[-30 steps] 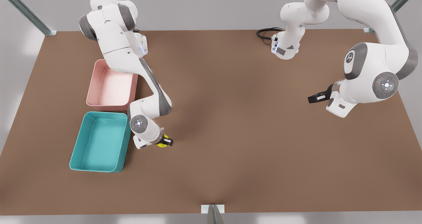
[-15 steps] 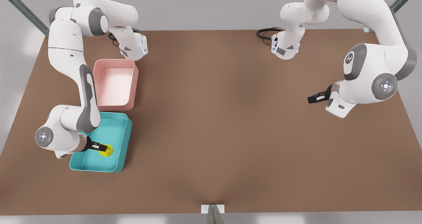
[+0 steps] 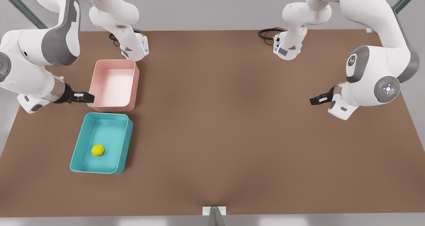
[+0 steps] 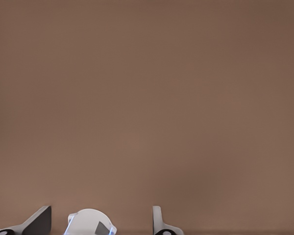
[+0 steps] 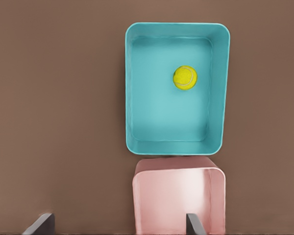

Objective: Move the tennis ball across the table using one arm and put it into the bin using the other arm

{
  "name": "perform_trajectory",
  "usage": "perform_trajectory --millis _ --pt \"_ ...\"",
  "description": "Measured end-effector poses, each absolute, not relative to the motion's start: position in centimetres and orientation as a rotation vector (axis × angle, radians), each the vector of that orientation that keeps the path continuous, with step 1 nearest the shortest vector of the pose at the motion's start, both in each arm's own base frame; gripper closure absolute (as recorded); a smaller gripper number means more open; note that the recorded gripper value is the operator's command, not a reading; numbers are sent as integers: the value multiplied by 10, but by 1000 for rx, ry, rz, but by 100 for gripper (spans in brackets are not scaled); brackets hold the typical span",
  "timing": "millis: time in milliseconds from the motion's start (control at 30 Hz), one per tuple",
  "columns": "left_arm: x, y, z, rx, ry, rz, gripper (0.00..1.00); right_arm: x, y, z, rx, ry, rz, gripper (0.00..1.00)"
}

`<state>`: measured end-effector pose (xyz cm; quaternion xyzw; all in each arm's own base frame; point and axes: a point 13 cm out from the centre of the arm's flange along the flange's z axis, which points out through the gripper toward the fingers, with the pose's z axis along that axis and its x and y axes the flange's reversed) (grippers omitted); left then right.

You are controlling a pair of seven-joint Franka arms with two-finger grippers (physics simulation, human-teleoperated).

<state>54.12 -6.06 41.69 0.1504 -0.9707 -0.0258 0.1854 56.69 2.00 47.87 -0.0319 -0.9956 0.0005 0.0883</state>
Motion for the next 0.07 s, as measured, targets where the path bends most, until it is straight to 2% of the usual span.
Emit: perform_trajectory --millis 67 --pt "541 -61 417 423 -2734 -73 0 555 15 478 -103 -2941 9 0"
